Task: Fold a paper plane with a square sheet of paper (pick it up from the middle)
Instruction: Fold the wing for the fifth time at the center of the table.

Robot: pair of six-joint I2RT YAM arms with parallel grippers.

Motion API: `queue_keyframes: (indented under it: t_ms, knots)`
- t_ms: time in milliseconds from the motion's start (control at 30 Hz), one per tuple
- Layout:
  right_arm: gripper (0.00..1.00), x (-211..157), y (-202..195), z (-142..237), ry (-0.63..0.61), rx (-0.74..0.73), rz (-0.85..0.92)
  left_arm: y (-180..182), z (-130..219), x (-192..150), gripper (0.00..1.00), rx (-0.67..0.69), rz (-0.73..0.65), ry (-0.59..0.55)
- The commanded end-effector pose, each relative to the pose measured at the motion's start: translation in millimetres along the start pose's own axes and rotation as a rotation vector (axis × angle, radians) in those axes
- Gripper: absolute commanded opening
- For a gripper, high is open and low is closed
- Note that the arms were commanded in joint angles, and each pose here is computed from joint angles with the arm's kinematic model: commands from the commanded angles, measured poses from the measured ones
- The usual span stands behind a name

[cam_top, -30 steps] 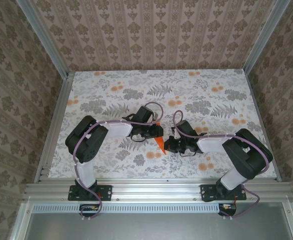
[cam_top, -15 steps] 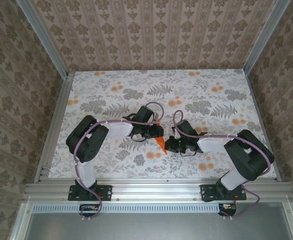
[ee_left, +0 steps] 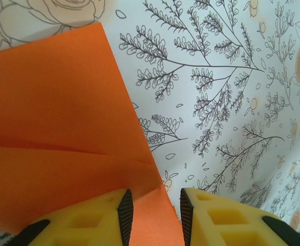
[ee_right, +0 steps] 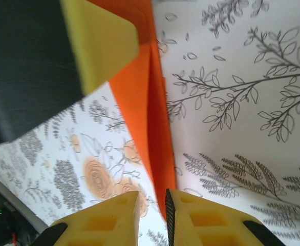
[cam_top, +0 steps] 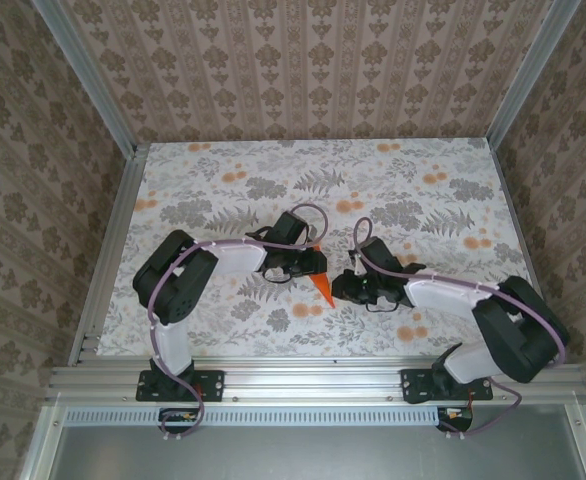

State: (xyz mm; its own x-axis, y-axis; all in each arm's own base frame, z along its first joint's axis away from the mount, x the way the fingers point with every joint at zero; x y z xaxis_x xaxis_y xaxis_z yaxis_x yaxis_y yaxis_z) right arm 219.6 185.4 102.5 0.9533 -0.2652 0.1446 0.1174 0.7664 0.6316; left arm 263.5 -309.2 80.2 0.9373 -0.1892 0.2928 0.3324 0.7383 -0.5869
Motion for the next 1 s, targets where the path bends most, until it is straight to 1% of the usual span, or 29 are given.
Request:
queue_keyframes:
  t_ms: [0,133,200,467,567,967]
  knots:
    - [0.20,8,12,17,-0.052,0.023,0.030,20,-13,-15,0.34,0.084,0.022,0.075]
    - [0.09,8,33,14,0.010,0.158,0.052,20,-14,-15,0.34,0.080,0.022,0.079]
    - [0.07,7,41,9,0.045,0.197,0.057,20,-14,-15,0.34,0.079,0.023,0.079]
    - [0.05,14,27,-22,0.104,0.096,-0.011,19,-13,-15,0.34,0.079,0.019,0.083]
    - [0.05,13,20,-30,0.124,0.083,-0.039,19,-13,-15,0.34,0.077,0.018,0.086]
    - [0.06,24,14,-35,0.174,0.143,-0.107,18,-13,-16,0.34,0.070,0.013,0.090]
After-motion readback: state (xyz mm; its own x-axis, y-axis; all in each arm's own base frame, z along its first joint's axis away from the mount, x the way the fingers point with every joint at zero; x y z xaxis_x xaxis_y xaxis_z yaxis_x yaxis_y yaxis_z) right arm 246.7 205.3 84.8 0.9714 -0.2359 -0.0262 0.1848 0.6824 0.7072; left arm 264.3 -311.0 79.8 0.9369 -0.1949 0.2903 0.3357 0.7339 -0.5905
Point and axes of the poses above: each hand's point on the last joint's axis, 136 mm out from that joint toward the fingers, its own z axis back along the fingers, its own y axis along the line the jaws close on, x = y × z, the point moved 7 cm from there along z, back along the fingers, and after that the axes turned 6 degrees about -z, right-handed, at the moved point
